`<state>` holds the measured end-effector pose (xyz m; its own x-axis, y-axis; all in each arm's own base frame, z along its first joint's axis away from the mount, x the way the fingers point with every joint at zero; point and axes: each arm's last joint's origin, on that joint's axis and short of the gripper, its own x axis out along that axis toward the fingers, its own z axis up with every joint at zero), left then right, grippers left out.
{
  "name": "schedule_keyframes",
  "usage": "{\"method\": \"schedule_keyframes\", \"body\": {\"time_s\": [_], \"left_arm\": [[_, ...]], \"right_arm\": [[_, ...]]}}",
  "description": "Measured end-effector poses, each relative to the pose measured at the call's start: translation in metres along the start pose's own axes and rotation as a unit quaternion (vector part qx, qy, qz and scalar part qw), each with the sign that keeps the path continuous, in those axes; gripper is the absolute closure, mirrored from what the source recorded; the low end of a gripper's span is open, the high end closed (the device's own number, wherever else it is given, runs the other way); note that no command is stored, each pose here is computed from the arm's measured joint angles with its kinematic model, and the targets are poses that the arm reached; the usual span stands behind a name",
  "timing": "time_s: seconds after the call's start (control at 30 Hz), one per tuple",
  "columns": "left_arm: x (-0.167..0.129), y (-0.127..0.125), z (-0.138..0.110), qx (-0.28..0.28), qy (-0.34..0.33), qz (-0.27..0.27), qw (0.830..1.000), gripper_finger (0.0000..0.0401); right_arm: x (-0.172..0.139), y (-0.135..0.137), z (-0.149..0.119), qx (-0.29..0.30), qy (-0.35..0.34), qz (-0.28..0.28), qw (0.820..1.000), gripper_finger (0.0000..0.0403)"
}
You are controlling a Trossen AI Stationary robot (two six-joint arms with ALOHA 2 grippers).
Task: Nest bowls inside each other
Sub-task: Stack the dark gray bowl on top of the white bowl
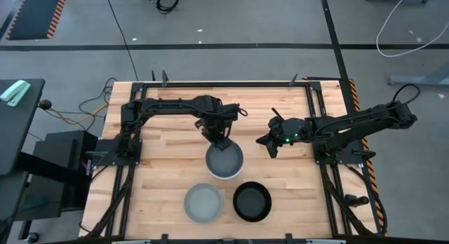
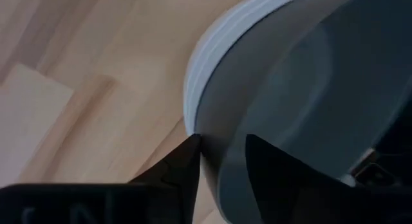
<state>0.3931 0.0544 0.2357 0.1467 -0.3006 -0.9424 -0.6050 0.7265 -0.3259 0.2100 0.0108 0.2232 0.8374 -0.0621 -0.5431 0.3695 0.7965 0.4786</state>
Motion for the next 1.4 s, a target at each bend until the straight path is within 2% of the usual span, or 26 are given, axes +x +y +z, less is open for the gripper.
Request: {"method": "schedule_keyframes", "body": {"time_s": [0.27, 0.5, 0.97, 1.23, 1.4], "left_arm": [[-0.031, -0.006, 0.008, 0.016, -0.038, -0.017, 0.999, 0.0235], [-0.054, 0.0, 0.014, 0.005, -0.069, 0.006, 0.998, 0.0238], [-0.042, -0.019, 0.005, 0.029, -0.046, -0.012, 0.998, 0.0323], [-0.022, -0.017, 0.014, 0.021, -0.026, 0.0, 0.999, 0.036], [-0.02, -0.016, 0.016, 0.023, -0.028, 0.004, 0.999, 0.0375]], "right_arm": [[0.0, 0.0, 0.0, -0.003, 0.0, 0.0, 1.0, 0.0396], [0.0, 0.001, -0.001, -0.005, 0.001, 0.002, 1.0, 0.0396], [-0.001, 0.004, -0.003, -0.02, 0.006, 0.009, 1.0, 0.0396], [-0.001, 0.004, -0.004, -0.019, 0.009, 0.008, 1.0, 0.0396], [-0.001, 0.006, -0.006, -0.022, 0.012, 0.012, 1.0, 0.0396]]}}
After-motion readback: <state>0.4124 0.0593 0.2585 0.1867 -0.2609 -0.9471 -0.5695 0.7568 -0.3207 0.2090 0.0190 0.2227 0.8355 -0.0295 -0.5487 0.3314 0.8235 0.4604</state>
